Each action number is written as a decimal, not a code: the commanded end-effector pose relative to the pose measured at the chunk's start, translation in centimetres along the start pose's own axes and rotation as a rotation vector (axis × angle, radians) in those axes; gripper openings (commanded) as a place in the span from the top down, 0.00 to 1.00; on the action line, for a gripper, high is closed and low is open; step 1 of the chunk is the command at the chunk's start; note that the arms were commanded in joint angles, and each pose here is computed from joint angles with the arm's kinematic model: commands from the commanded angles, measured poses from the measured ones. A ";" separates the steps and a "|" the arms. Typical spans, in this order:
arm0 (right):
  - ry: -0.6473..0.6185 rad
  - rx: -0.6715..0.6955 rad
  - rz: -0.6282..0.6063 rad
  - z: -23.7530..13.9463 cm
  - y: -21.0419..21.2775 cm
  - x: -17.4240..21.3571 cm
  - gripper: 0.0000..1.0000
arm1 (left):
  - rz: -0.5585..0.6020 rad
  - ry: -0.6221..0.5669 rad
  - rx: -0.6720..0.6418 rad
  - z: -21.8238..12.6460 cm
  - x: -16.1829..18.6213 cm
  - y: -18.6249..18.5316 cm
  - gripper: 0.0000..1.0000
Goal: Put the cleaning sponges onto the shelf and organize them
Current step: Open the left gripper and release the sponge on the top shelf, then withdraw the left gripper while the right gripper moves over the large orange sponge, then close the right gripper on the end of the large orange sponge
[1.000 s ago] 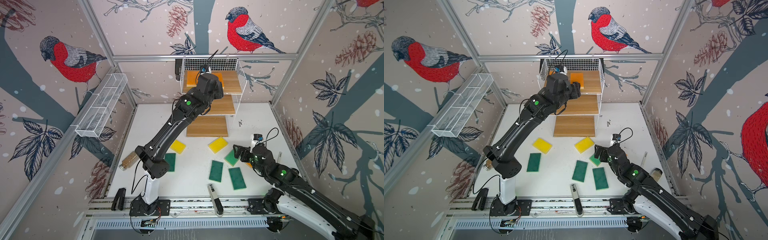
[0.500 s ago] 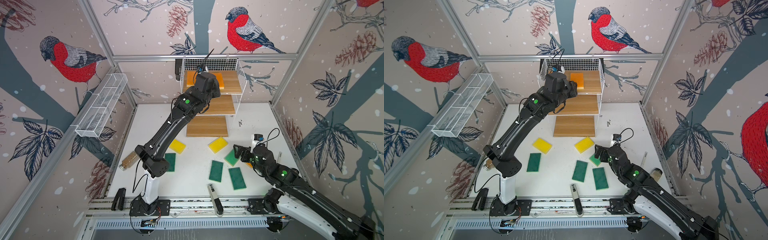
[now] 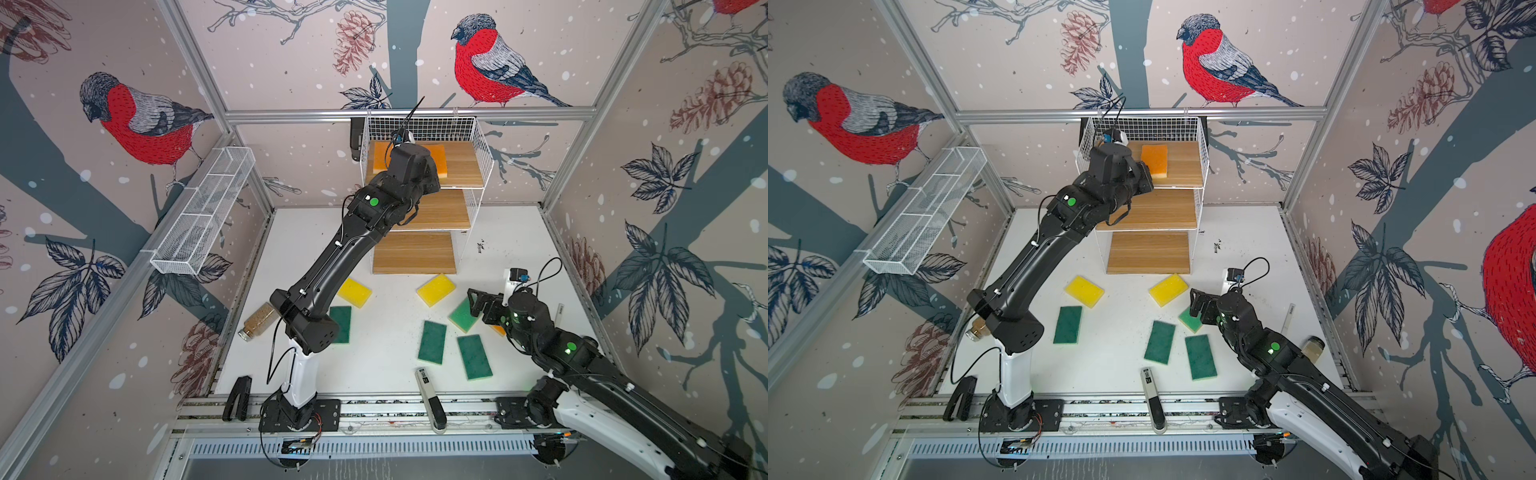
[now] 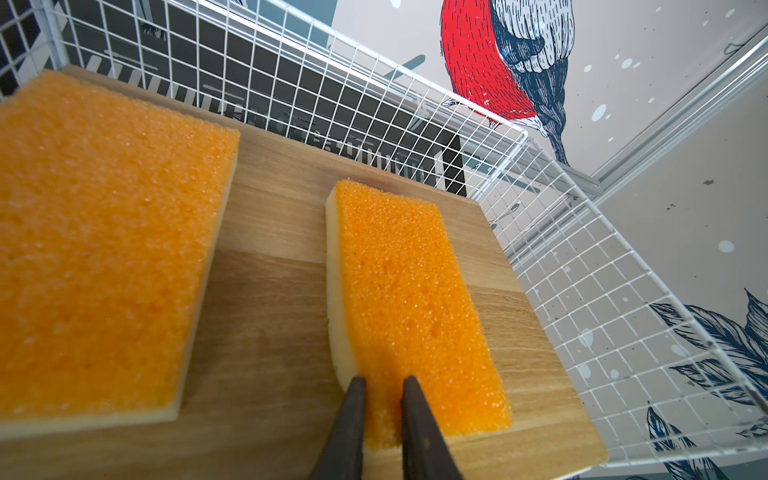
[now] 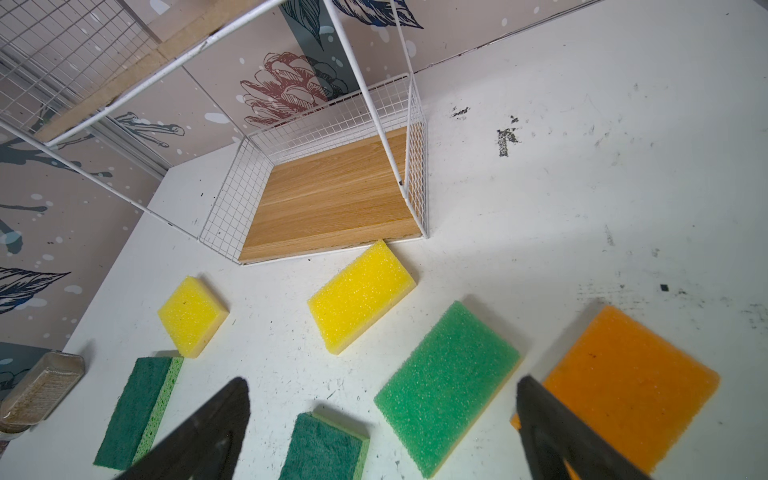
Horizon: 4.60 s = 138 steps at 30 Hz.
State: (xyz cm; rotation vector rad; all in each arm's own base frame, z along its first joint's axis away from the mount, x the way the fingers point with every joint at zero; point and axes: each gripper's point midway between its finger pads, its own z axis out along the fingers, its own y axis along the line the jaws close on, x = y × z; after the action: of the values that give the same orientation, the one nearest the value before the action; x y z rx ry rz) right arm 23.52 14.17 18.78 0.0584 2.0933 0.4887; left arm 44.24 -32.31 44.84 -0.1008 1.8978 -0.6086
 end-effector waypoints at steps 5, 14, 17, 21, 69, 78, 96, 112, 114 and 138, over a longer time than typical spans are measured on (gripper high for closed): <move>-0.009 0.004 0.015 -0.2 -0.1 -0.2 0.00 | -0.024 -0.082 -0.024 -1.0 -2.2 0.3 0.85; -0.012 0.002 0.015 -0.3 -0.2 -0.1 0.01 | -0.030 -0.078 -0.039 -1.0 -1.7 0.9 0.84; -0.008 0.003 0.013 -0.2 -0.2 0.0 0.01 | -0.033 -0.075 -0.040 -0.8 -1.5 0.9 0.83; -0.010 0.006 0.015 -0.3 -0.4 0.0 0.01 | -0.044 -0.072 -0.029 -0.6 -1.4 0.7 0.77; 0.148 0.298 0.171 0.0 -5.2 3.9 0.00 | 0.117 0.146 -0.093 -15.5 13.8 12.1 0.42; 0.231 0.492 0.286 0.5 -8.6 8.2 0.01 | 0.123 0.272 0.010 -12.4 18.9 12.7 0.37; 0.412 0.647 0.326 3.4 -11.7 11.5 0.00 | 0.038 0.332 -0.024 -9.7 21.8 19.0 0.36; 0.438 0.688 0.344 5.0 -13.0 12.1 0.00 | -0.001 0.382 -0.038 -8.4 23.6 20.7 0.36; 0.444 0.699 0.341 4.9 -13.1 12.2 0.01 | -0.008 0.382 -0.041 -8.4 23.5 20.7 0.36; 0.421 0.692 0.302 4.4 -14.1 11.9 0.17 | -0.013 0.382 -0.069 -9.3 23.4 21.3 0.37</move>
State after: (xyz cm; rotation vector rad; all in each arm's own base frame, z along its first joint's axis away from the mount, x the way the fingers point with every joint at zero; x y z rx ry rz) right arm 22.41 5.52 1.76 0.7736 2.6000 -0.0664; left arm 30.74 -18.79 17.68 -0.0278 2.3042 -0.5998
